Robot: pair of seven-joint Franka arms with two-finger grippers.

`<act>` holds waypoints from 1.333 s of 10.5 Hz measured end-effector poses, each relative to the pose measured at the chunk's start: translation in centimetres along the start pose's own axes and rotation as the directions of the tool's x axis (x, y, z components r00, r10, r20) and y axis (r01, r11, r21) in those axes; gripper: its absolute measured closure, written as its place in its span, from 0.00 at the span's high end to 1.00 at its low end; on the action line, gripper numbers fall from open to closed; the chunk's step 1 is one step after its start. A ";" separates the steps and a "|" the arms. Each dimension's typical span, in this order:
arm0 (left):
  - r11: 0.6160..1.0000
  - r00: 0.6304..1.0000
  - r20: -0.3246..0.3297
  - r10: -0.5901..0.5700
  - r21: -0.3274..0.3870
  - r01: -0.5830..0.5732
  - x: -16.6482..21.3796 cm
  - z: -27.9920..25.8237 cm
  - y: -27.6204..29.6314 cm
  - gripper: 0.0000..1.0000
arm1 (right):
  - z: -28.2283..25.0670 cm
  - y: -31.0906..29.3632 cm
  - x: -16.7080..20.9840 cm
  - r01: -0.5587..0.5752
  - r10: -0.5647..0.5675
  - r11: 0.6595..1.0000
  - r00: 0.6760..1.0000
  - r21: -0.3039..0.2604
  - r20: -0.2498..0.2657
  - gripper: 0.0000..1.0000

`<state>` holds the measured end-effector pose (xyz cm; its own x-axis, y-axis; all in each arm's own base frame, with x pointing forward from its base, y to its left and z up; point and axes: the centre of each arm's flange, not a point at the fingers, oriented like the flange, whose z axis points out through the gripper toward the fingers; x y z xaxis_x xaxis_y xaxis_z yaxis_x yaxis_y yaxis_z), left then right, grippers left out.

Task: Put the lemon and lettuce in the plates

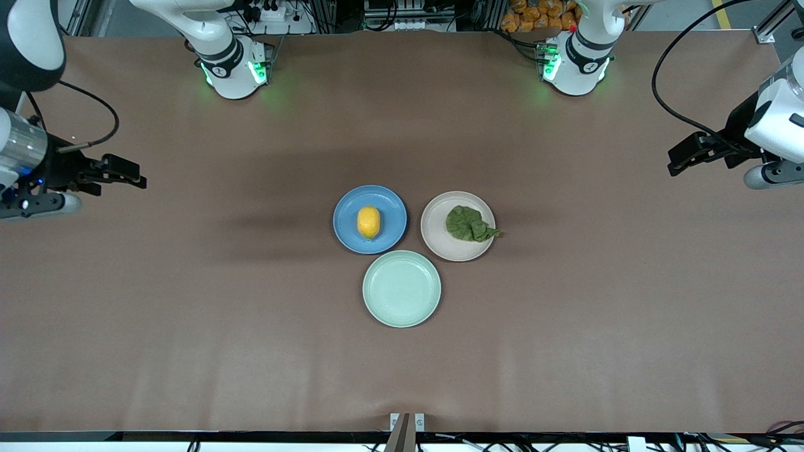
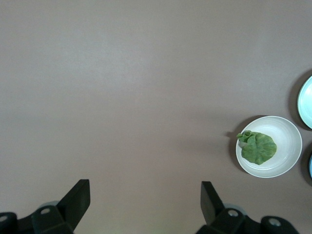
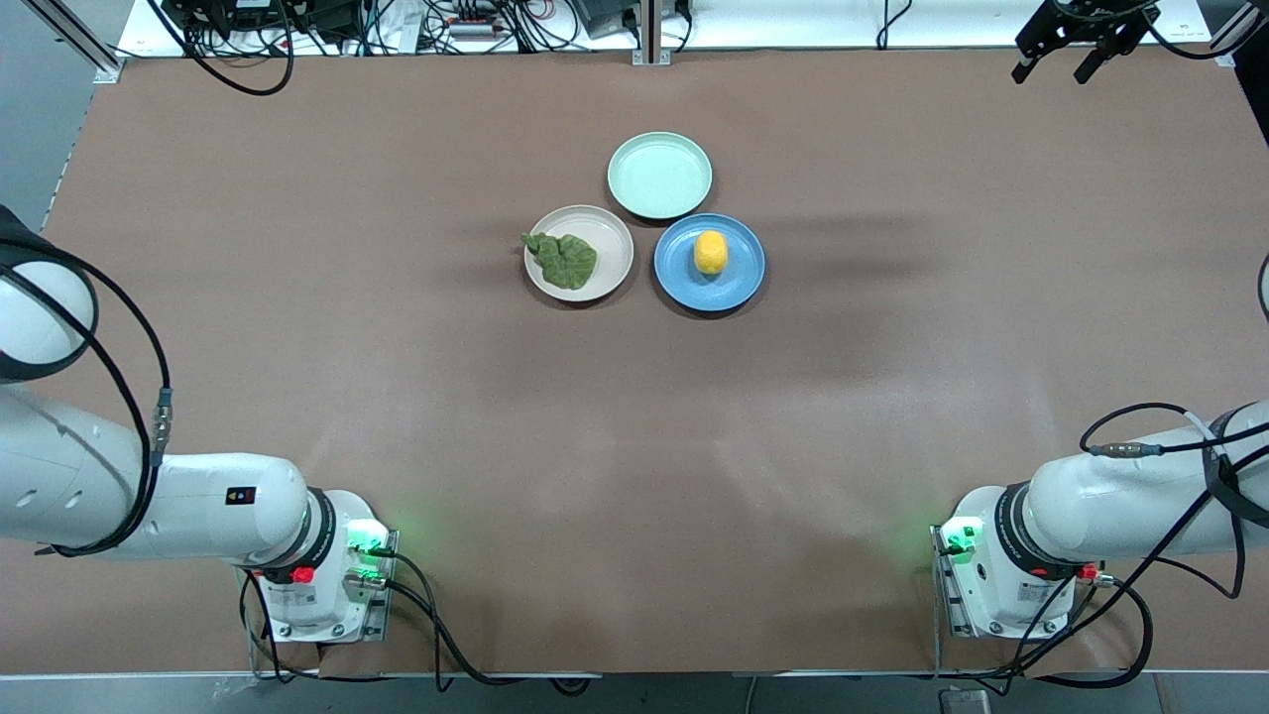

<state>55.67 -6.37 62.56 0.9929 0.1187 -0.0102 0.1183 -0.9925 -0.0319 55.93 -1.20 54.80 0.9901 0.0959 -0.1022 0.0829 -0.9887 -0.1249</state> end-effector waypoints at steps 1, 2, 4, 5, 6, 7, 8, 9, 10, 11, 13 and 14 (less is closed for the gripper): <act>1.000 1.000 0.000 0.002 0.000 -0.002 0.0 0.0 0.1 1.00 | -0.7 0.0 -0.4 0.001 -0.001 1.000 1.000 -0.009 -0.010 1.00; 1.000 1.000 0.001 0.001 0.000 -0.001 0.0 0.0 0.1 1.00 | -1.5 0.1 -0.9 0.002 -0.002 1.000 1.000 -0.022 -0.024 1.00; 1.000 1.000 0.001 0.003 0.000 -0.003 0.0 0.0 0.2 1.00 | -2.9 0.3 -1.6 -0.003 0.002 1.000 0.999 -0.030 -0.050 1.00; 1.000 1.000 0.001 0.003 0.000 -0.003 0.0 0.0 0.2 1.00 | -3.6 0.4 -1.7 -0.004 0.001 0.999 0.998 -0.035 -0.062 1.00; 1.000 1.000 0.001 0.003 0.000 -0.003 0.0 0.0 0.1 1.00 | -4.3 0.4 -1.8 -0.003 -0.001 0.999 0.997 -0.049 -0.073 1.00; 1.000 1.000 0.001 0.003 0.000 -0.003 0.0 0.0 0.2 1.00 | -5.0 0.7 -2.0 -0.004 -0.001 0.997 0.997 -0.073 -0.077 1.00; 1.000 1.000 -0.001 0.003 0.000 -0.003 0.0 -0.1 0.1 1.00 | -5.7 0.8 -2.2 -0.006 0.000 0.996 0.997 -0.090 -0.073 1.00; 1.000 1.000 -0.005 0.002 -0.001 -0.002 0.0 -0.3 0.1 1.00 | -6.2 0.9 -2.5 -0.007 0.001 0.995 0.998 -0.097 -0.066 1.00; 1.000 1.000 -0.007 0.002 -0.002 -0.002 0.0 -0.4 0.1 1.00 | -6.5 0.9 -2.6 -0.009 0.003 0.995 0.998 -0.098 -0.061 1.00; 1.000 1.000 -0.009 0.000 -0.002 0.000 0.0 -0.5 0.0 1.00 | -6.9 1.0 -2.8 -0.011 0.005 0.995 0.998 -0.099 -0.059 1.00; 1.000 1.000 -0.010 -0.001 -0.003 0.001 0.0 -0.5 -0.1 1.00 | -7.6 2.3 -3.3 -0.036 0.031 0.995 0.998 -0.095 -0.057 1.00; 1.000 1.000 -0.005 -0.001 -0.001 0.001 0.0 -0.5 -0.1 1.00 | -7.9 3.3 -3.7 -0.057 0.053 0.994 0.997 -0.090 -0.048 1.00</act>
<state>55.64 -6.31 63.10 0.9928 0.1198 -0.0049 0.1196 -0.9924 -0.0306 53.41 -5.77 62.60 0.9974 0.0379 -0.0613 0.0361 -0.9989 -0.0299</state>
